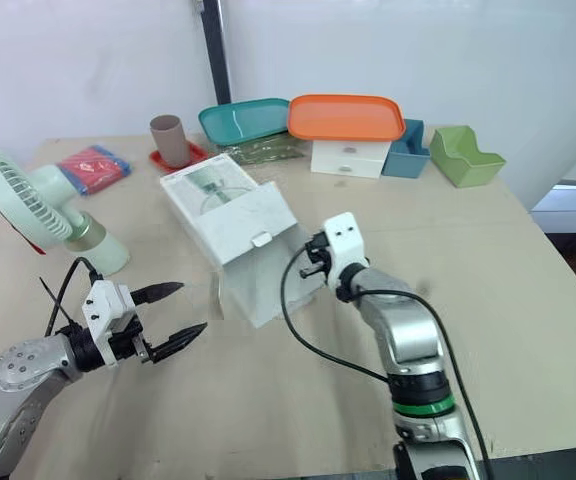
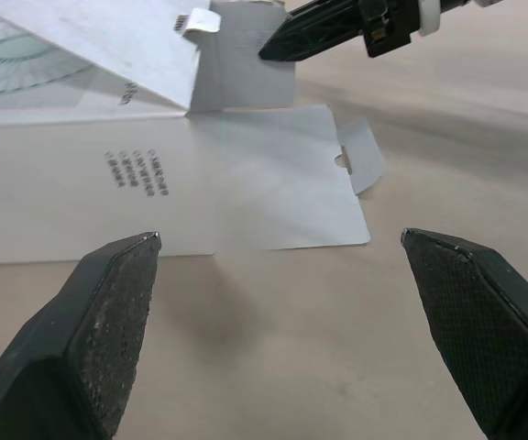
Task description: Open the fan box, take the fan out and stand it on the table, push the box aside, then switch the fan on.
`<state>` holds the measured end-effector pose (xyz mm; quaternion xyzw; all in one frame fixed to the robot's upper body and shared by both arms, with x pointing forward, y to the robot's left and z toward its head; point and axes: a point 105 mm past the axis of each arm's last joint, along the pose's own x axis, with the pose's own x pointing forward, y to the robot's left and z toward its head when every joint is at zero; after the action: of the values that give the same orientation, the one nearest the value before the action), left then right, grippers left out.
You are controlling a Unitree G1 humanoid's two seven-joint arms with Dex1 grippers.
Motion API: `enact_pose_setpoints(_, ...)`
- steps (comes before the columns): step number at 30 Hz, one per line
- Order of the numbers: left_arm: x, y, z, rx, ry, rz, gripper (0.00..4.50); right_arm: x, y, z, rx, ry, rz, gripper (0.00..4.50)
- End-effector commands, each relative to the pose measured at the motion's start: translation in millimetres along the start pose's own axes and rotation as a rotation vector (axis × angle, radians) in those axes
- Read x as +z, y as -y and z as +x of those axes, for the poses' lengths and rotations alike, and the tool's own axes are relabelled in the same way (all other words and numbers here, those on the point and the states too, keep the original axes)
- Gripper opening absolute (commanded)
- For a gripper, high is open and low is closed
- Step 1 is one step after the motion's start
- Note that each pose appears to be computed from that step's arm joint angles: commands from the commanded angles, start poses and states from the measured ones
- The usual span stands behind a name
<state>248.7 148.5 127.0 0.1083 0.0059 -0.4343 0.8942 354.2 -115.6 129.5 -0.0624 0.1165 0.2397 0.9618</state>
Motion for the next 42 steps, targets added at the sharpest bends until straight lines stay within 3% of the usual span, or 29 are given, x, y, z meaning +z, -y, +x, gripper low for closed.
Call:
enact_pose_setpoints(1, 6, 1, 0, -0.006, 0.02, 0.018, 4.5, 12, -6, -7, 0.038, 0.052, -0.025, 0.18)
enact_pose_setpoints(14, 8, 2, 2, -0.016, 0.024, 0.022, 4.5, 14, -13, 0, 0.087, 0.088, -0.057, 0.18)
enact_pose_setpoints(18, 8, 3, 1, -0.017, 0.019, 0.024, 4.5, 15, -14, 8, 0.07, 0.104, -0.114, 1.14)
enact_pose_setpoints(19, 8, 3, 1, -0.017, 0.019, 0.024, 4.5, 15, -14, 10, 0.068, 0.106, -0.111, 1.71)
enact_pose_setpoints(39, 15, 5, 8, -0.016, 0.054, 0.02, 4.5, 19, -14, 39, 0.047, 0.157, -0.083, 1.71)
enact_pose_setpoints(42, 15, 7, 7, -0.026, 0.051, 0.02, 4.5, 20, -14, 39, 0.044, 0.176, -0.073, 1.07)
